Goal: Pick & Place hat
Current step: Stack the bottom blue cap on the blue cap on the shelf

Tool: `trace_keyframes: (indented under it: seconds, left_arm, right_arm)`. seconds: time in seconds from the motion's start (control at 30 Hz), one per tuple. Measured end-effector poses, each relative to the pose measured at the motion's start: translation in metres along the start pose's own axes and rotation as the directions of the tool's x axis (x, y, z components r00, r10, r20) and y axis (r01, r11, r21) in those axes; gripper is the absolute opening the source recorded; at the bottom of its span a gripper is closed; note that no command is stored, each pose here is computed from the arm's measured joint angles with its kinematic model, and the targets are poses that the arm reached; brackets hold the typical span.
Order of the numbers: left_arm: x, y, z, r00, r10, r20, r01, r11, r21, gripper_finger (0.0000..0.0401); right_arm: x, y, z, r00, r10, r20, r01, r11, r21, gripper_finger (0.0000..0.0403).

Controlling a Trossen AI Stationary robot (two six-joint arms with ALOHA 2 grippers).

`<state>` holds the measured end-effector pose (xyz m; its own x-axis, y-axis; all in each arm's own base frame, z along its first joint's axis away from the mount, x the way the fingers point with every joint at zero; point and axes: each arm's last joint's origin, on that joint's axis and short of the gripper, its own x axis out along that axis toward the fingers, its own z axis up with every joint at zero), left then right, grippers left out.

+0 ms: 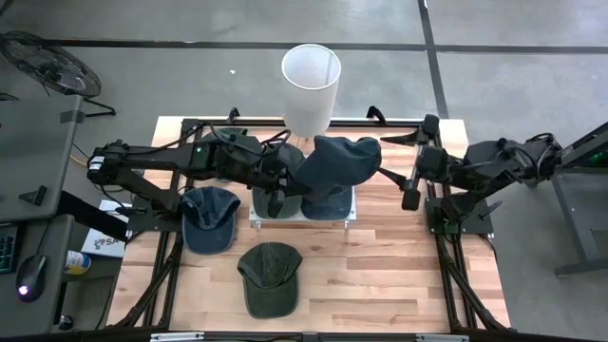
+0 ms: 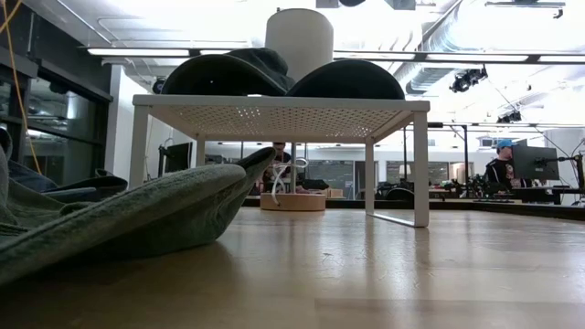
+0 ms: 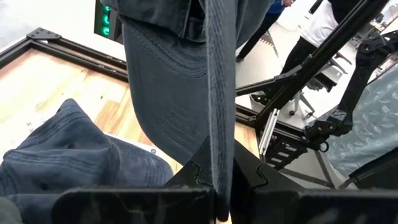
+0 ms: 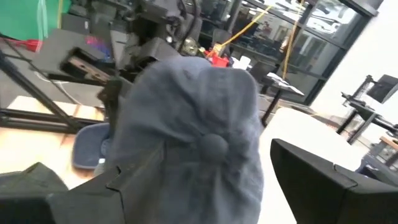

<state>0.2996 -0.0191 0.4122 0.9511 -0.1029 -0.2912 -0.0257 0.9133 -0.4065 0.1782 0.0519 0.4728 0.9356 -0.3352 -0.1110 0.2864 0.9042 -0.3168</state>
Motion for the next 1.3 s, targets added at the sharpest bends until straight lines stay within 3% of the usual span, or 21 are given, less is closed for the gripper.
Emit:
trace_keyframes:
  seconds: [0.23, 0.43, 0.6, 0.93, 1.17, 1.3]
  left_arm:
    - [0.0, 0.0, 0.0, 1.0, 0.0, 0.0, 0.0, 1.0, 0.0, 0.0002]
    - [0.0, 0.0, 0.0, 1.0, -0.011, -0.005, 0.011, 1.0, -0.002, 0.0002]
    - [0.0, 0.0, 0.0, 1.0, -0.016, -0.007, 0.016, 1.0, -0.002, 0.0002]
    - [0.0, -0.001, 0.0, 0.999, -0.032, -0.012, 0.032, 0.999, -0.001, 0.0002]
    - [0.0, -0.002, 0.0, 0.999, -0.049, -0.016, 0.049, 0.999, 0.0, 0.0005]
    - [0.0, -0.002, 0.001, 0.999, -0.053, -0.006, 0.053, 0.999, 0.008, 0.0039]
  right_arm:
    - [0.012, 0.002, -0.003, 0.999, 0.042, -0.015, -0.043, 0.999, -0.013, 0.0275]
    - [0.019, 0.005, -0.004, 0.998, 0.047, -0.032, -0.047, 0.999, -0.017, 0.0243]
    - [0.016, 0.002, -0.004, 0.999, 0.028, -0.028, -0.027, 0.999, 0.024, 0.0183]
    - [0.01, -0.002, -0.003, 0.999, 0.037, -0.01, -0.036, 0.998, 0.041, 0.0021]
    - [0.009, -0.002, -0.002, 0.997, 0.072, -0.001, -0.071, 0.988, 0.14, 0.0014]
    - [0.009, -0.001, -0.002, 0.995, 0.099, 0.007, -0.099, 0.977, 0.19, 0.0014]
